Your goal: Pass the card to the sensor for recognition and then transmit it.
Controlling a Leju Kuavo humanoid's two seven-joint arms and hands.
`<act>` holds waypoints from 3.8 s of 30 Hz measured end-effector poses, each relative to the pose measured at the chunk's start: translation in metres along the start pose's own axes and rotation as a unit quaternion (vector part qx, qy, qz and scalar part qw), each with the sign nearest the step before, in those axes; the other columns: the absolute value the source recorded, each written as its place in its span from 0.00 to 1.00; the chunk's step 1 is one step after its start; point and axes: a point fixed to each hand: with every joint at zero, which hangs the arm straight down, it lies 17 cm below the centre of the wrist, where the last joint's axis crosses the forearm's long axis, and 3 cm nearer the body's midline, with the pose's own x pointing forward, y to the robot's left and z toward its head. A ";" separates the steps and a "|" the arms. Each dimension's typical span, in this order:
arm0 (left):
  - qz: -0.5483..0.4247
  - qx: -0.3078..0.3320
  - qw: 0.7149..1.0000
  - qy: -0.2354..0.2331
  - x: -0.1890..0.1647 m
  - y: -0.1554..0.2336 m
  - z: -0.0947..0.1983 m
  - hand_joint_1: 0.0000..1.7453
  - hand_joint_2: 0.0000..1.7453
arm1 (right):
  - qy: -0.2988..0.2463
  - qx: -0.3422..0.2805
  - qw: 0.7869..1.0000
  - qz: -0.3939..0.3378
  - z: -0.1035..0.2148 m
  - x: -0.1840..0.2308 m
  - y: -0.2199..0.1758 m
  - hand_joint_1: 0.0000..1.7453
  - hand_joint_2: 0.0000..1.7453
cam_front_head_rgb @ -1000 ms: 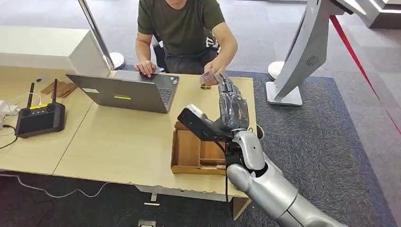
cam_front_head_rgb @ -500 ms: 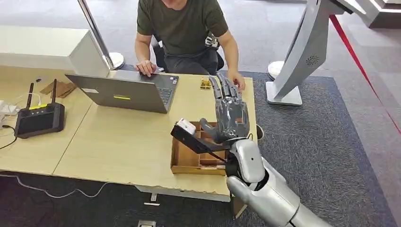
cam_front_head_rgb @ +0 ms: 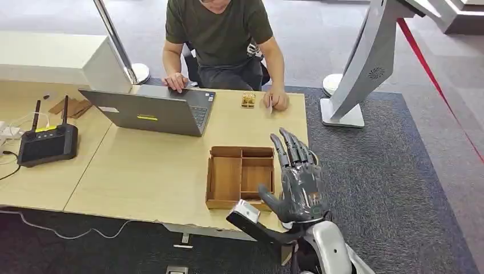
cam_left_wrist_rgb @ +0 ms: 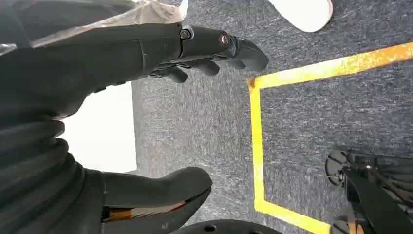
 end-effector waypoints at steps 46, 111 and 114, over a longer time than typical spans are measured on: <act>0.053 0.010 0.998 0.027 -0.005 0.007 -0.001 0.00 1.00 | 0.026 0.203 0.978 0.046 0.058 -0.011 0.170 0.00 1.00; 0.037 0.006 0.999 0.025 -0.002 0.004 0.000 0.00 1.00 | 0.050 0.173 0.980 0.085 0.023 -0.027 0.171 0.00 1.00; 0.039 0.008 0.999 0.026 -0.002 0.005 0.000 0.00 1.00 | 0.050 0.177 0.979 0.087 0.022 -0.027 0.174 0.00 1.00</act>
